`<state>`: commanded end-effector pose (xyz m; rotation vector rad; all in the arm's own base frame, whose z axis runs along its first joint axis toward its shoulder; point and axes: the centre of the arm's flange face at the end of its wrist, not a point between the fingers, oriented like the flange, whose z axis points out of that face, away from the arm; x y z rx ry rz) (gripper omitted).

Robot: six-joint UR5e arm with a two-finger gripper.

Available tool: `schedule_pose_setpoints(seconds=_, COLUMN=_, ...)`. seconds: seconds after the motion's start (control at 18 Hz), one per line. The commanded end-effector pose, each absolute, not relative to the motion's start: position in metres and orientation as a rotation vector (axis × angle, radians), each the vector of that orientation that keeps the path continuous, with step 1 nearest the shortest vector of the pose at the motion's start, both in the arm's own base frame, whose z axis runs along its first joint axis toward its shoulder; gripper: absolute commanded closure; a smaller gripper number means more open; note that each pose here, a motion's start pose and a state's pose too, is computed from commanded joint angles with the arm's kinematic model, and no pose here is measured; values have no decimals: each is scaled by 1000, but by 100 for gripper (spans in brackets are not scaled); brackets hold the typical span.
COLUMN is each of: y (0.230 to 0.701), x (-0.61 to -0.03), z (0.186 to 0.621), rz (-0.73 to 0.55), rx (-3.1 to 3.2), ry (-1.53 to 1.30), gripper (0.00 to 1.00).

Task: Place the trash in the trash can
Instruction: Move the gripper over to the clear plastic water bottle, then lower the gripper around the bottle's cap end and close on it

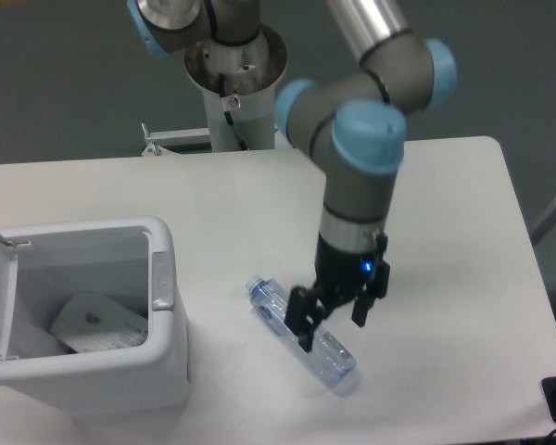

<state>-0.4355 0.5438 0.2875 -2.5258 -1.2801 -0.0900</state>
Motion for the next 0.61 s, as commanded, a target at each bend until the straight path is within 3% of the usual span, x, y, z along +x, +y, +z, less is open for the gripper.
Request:
schedule_pose_setpoints(seconds=0.17, y=547, x=-434, z=251, rz=-63, rx=-2596, ry=-1270, gripper=0)
schedule_pose_setpoints(seconds=0.61, y=557, x=-440, z=219, rz=-74, rx=-2613, ry=-1275, gripper=0)
